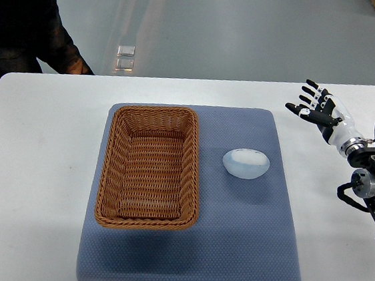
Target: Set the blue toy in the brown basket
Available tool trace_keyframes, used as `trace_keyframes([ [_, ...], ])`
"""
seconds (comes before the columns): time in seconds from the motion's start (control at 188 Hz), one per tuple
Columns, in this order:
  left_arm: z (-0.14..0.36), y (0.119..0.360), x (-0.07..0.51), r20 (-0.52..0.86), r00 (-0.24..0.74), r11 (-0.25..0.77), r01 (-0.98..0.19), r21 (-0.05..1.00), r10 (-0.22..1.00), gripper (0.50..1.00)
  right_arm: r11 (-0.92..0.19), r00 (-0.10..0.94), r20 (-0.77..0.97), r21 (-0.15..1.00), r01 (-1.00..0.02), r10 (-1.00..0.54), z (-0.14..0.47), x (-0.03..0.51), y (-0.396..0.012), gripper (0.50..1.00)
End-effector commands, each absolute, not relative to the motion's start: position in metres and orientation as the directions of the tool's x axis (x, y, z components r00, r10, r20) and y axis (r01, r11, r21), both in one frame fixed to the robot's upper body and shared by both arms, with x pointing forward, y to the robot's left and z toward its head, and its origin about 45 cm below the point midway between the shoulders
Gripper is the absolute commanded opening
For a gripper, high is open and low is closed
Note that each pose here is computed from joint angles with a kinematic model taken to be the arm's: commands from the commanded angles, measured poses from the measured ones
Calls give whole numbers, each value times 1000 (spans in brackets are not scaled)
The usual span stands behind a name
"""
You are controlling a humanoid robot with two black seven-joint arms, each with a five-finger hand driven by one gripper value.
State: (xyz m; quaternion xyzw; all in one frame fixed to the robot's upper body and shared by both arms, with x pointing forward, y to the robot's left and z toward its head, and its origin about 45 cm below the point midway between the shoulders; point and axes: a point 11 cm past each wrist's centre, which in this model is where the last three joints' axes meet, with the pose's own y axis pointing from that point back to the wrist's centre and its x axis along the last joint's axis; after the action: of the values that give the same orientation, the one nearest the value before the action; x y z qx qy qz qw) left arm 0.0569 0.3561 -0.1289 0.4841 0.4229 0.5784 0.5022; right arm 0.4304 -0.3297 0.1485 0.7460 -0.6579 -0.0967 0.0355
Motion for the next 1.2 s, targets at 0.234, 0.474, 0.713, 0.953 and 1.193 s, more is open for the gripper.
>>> trace_keyframes([
  [0.234,-129,356,57,135,-27,-138,-171,976,990,1000,-152,140,-81,170,-974,-987,153,433,-324,926],
  [0.474,-129,356,57,135,-25,-138,-171,976,990,1000,-211,209,-32,168,-963,-977,162,438,-319,924],
  [0.713,-129,356,58,136,-24,-138,-173,975,990,1000,-278,288,47,150,-949,-957,174,439,-322,924],
  [0.953,-129,357,58,139,-23,-141,-172,975,990,1000,-407,431,239,142,-902,-870,194,441,-303,924],
  [1.193,-128,356,61,137,-20,-139,-178,974,990,1000,-581,602,456,206,-787,-655,232,444,-288,924],
])
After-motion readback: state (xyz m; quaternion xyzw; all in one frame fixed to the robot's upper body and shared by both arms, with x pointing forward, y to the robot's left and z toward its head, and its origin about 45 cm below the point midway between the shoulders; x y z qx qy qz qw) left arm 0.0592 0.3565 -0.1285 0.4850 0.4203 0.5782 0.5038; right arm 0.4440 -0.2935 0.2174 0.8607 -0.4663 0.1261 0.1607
